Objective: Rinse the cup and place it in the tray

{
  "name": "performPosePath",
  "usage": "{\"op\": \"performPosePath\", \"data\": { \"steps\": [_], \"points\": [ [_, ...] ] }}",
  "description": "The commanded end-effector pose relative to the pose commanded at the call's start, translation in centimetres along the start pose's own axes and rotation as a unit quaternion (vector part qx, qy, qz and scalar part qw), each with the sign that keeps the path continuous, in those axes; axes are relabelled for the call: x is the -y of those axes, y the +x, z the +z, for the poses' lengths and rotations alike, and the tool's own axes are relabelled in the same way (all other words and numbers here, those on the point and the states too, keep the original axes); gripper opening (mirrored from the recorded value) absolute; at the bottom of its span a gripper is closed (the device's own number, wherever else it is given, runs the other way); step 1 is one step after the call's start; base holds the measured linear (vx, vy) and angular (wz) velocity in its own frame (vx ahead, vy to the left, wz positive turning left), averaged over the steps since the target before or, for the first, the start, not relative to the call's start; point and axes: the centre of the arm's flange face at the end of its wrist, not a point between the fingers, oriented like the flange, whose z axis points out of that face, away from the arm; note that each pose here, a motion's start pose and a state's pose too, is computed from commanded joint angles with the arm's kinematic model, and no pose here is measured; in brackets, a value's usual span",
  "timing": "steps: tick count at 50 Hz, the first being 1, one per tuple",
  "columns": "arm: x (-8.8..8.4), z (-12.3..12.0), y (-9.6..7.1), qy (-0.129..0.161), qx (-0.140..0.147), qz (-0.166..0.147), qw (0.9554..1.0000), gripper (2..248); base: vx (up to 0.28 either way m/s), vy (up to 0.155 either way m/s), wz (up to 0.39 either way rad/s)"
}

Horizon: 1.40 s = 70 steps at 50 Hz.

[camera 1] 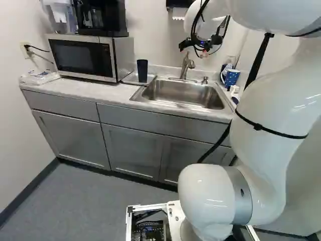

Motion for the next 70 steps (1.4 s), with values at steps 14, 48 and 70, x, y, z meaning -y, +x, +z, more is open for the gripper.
{"op": "performPosePath", "data": {
  "steps": [14, 48, 70],
  "points": [
    [1.1, 1.8, 1.8, 0.009, -0.016, -0.004, 0.9998, 247, 0.0, 0.0, 0.0],
    [6.0, 5.7, 3.9, 0.043, -0.034, -0.019, 0.9983, 247, 0.0, 0.0, 0.0],
    [6.4, 7.8, 4.5, 0.044, -0.037, -0.019, 0.9981, 247, 0.0, 0.0, 0.0]
  ]
}}
